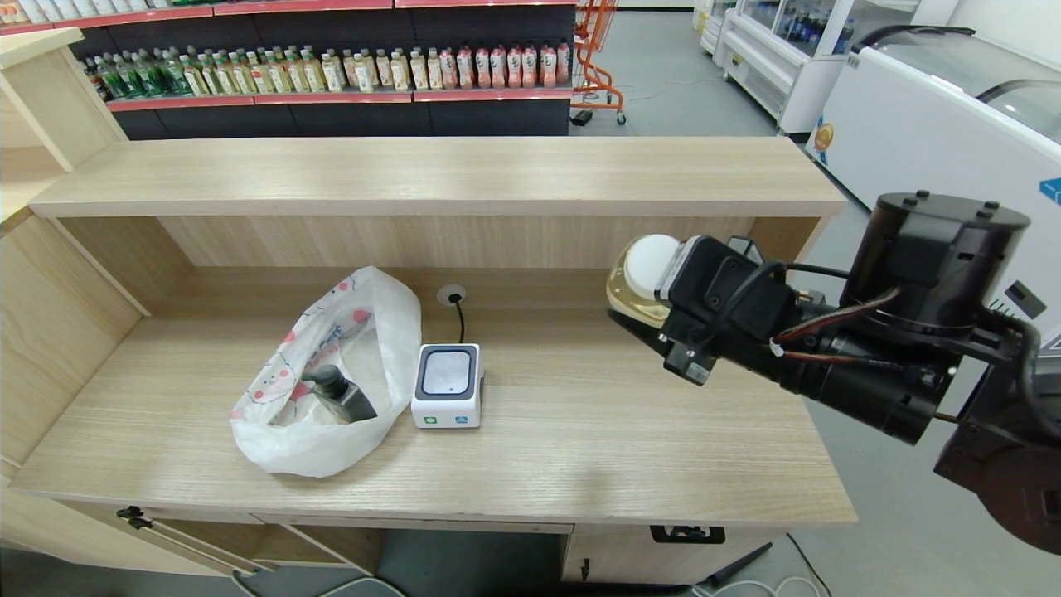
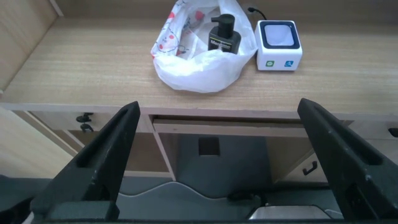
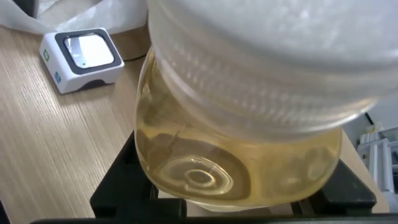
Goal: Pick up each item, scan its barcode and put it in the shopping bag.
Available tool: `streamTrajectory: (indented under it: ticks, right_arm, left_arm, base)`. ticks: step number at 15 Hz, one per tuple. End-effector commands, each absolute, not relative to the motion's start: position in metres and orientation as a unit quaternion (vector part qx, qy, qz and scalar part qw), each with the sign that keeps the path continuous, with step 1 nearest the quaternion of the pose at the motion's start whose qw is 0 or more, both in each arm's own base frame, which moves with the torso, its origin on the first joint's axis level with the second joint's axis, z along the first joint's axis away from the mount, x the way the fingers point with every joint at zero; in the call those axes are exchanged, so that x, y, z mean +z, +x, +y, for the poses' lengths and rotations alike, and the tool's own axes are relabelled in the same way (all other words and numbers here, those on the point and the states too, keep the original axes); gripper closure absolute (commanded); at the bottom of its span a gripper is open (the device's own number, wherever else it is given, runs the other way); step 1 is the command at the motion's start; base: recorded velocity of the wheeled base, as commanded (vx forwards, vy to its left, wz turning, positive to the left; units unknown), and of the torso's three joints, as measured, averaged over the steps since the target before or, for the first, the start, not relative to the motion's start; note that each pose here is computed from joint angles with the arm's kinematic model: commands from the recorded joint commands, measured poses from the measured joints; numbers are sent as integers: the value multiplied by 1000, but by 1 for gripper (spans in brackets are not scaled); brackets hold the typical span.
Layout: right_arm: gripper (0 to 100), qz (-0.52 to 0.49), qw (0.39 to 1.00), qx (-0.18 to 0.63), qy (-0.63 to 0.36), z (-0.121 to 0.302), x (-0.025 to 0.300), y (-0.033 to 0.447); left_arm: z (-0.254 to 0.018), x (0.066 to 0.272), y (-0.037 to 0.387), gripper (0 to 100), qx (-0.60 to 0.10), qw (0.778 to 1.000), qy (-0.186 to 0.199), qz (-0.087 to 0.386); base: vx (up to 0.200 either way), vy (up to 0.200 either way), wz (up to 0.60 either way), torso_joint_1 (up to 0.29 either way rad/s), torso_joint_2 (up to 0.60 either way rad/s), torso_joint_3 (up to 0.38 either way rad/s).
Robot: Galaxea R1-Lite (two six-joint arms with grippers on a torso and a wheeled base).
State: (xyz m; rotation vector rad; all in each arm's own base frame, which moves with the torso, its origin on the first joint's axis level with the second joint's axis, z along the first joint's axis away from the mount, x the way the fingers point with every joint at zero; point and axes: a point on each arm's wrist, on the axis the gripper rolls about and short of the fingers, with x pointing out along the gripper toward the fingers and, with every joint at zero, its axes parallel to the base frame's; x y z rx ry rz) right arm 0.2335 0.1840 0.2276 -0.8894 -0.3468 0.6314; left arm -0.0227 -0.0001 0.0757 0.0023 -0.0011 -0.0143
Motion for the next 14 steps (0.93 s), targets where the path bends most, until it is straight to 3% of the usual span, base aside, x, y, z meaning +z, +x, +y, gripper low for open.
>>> streamTrajectory:
  ticks: [1, 5, 14]
  right_arm:
    - [100, -165, 838, 299, -425, 181, 227, 227]
    - [100, -166, 835, 298, -432, 177, 223, 223]
    - [100, -170, 816, 290, -471, 189, 209, 249]
  left_arm:
    - [0, 76, -23, 0, -8, 1000, 3, -1]
    - [0, 76, -23, 0, -8, 1000, -1, -1]
    - [0, 76, -23, 0, -8, 1000, -1, -1]
  base:
    - [0, 0, 0, 0, 0, 0]
    - [0, 0, 0, 0, 0, 0]
    - [0, 200, 0, 1, 2, 2]
